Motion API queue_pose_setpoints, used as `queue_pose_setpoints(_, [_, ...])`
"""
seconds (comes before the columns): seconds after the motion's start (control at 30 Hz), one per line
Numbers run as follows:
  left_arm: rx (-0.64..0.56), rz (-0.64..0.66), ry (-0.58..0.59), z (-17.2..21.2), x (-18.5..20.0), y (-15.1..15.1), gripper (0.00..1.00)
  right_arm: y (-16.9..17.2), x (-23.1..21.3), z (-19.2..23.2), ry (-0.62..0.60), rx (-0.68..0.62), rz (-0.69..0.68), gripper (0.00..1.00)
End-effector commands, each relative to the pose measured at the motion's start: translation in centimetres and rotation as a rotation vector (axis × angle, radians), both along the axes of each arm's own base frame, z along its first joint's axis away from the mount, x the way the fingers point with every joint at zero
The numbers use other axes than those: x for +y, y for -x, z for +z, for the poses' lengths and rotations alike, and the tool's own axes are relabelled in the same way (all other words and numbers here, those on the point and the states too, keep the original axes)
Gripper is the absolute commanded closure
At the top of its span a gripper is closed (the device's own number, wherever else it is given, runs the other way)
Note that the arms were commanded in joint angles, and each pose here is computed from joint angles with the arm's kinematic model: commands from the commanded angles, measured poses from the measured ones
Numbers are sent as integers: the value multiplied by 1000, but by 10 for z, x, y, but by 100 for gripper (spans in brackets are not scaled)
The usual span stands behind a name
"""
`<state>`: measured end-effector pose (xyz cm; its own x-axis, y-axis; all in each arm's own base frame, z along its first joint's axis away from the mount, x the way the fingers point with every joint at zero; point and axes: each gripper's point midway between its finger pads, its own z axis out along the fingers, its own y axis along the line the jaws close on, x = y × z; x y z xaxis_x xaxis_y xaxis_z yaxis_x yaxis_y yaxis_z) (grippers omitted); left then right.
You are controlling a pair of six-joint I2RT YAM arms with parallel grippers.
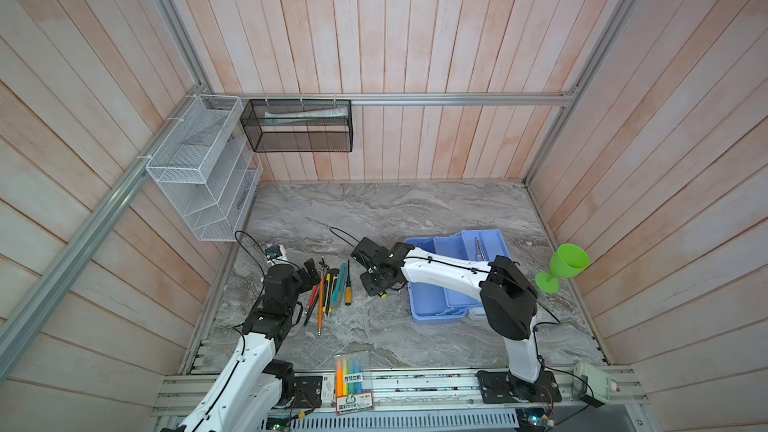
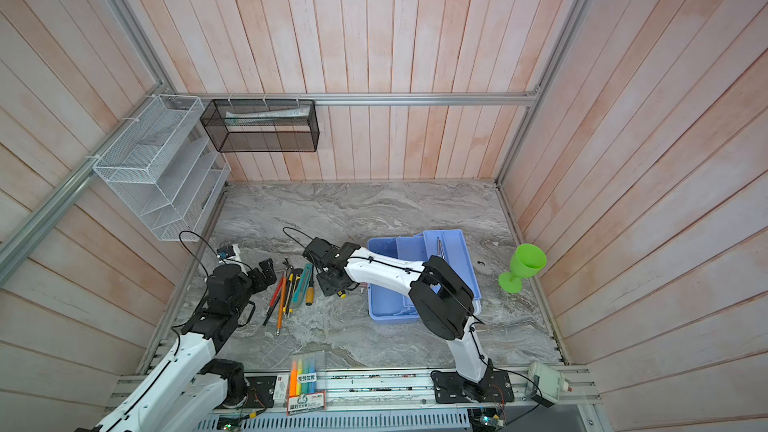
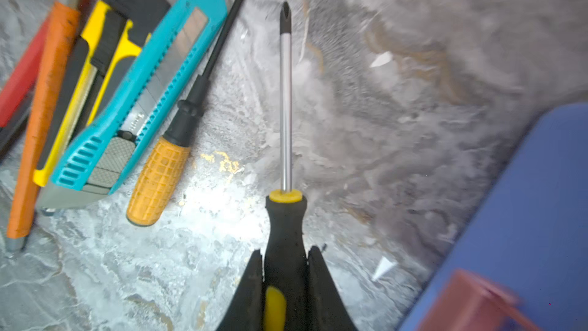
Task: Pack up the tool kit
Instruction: 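Carry the black-and-yellow screwdriver to the blue tray and release it with the right gripper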
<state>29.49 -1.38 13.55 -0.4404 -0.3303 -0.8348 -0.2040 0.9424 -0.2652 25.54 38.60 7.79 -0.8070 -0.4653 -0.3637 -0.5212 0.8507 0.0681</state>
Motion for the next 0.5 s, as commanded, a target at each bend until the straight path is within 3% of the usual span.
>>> queue_pose_setpoints(0.0, [-4,0,2,-1,1,1,0,-14,-33,28,5,-47,-58,90])
queue_pose_setpoints(0.47, [-5,2,2,-1,1,1,0,-58,-196,86,149,-175,-351,96])
